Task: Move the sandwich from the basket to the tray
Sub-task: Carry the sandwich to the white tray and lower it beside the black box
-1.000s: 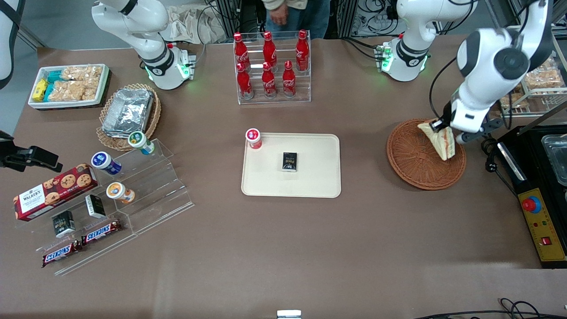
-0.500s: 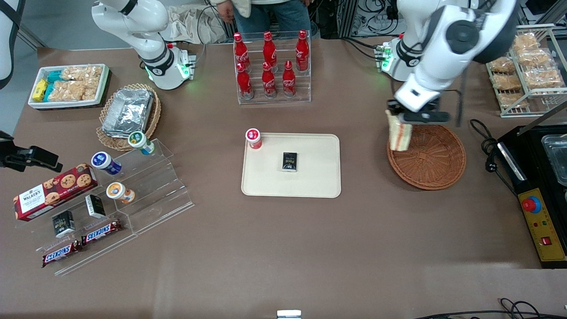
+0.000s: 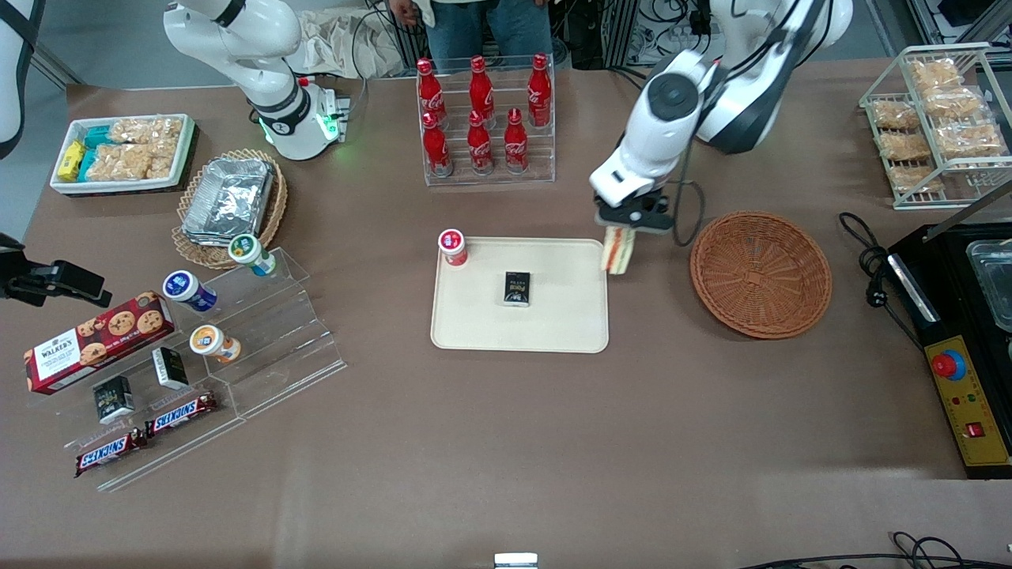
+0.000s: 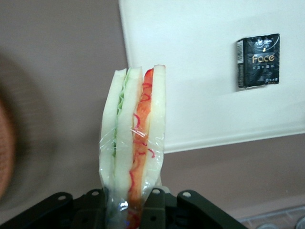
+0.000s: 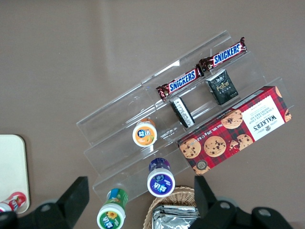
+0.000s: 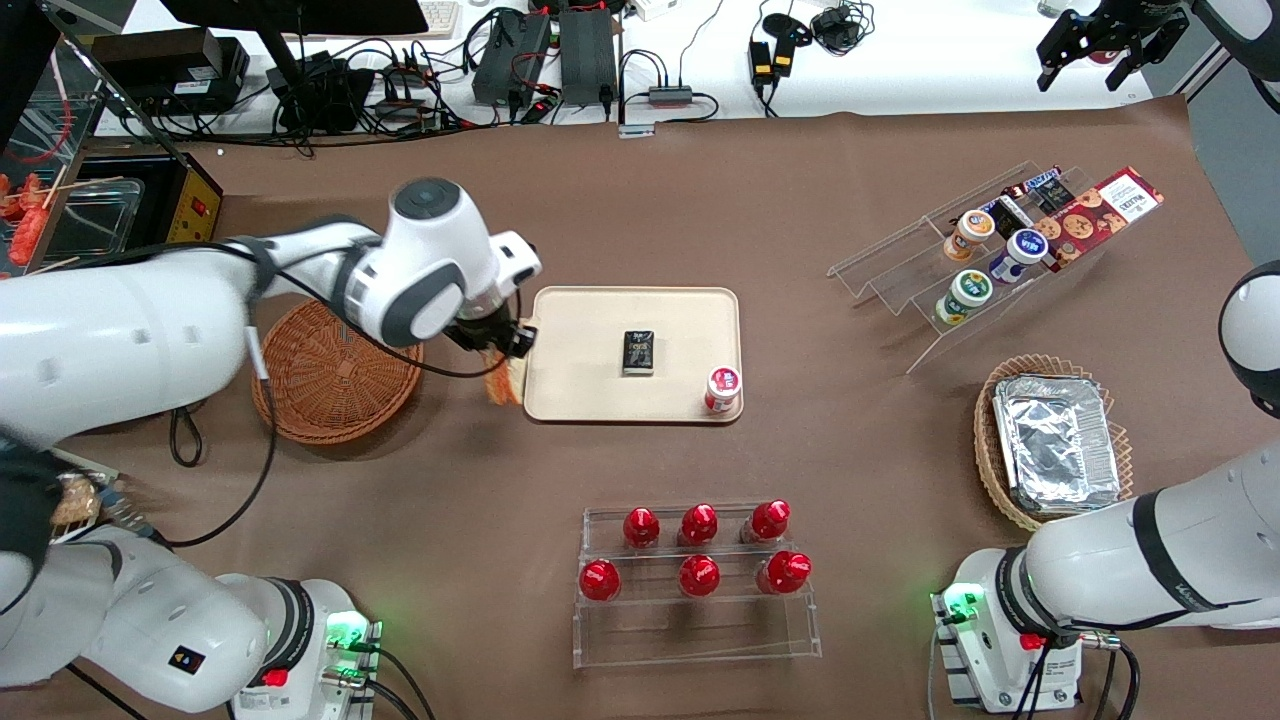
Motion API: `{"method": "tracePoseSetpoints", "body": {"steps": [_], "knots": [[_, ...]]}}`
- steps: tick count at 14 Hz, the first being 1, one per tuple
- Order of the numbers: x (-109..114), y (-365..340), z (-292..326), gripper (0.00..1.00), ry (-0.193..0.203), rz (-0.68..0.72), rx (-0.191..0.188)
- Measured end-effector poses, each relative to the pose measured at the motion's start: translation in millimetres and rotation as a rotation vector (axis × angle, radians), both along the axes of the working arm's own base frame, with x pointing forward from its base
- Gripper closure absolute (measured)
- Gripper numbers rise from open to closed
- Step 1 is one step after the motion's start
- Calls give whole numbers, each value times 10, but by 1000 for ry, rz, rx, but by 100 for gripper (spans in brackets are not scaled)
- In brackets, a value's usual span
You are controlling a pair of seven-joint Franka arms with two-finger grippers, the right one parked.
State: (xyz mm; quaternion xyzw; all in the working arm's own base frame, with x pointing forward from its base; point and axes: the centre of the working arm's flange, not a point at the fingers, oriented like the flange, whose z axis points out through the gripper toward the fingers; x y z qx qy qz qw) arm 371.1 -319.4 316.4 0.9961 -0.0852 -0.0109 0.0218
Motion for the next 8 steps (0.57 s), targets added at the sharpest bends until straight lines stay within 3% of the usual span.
{"method": "tracePoseSetpoints", "body": {"steps": [3, 8], "knots": [[46, -139, -551, 79, 1, 21, 5], [247, -327, -815, 79, -9, 34, 37]]}}
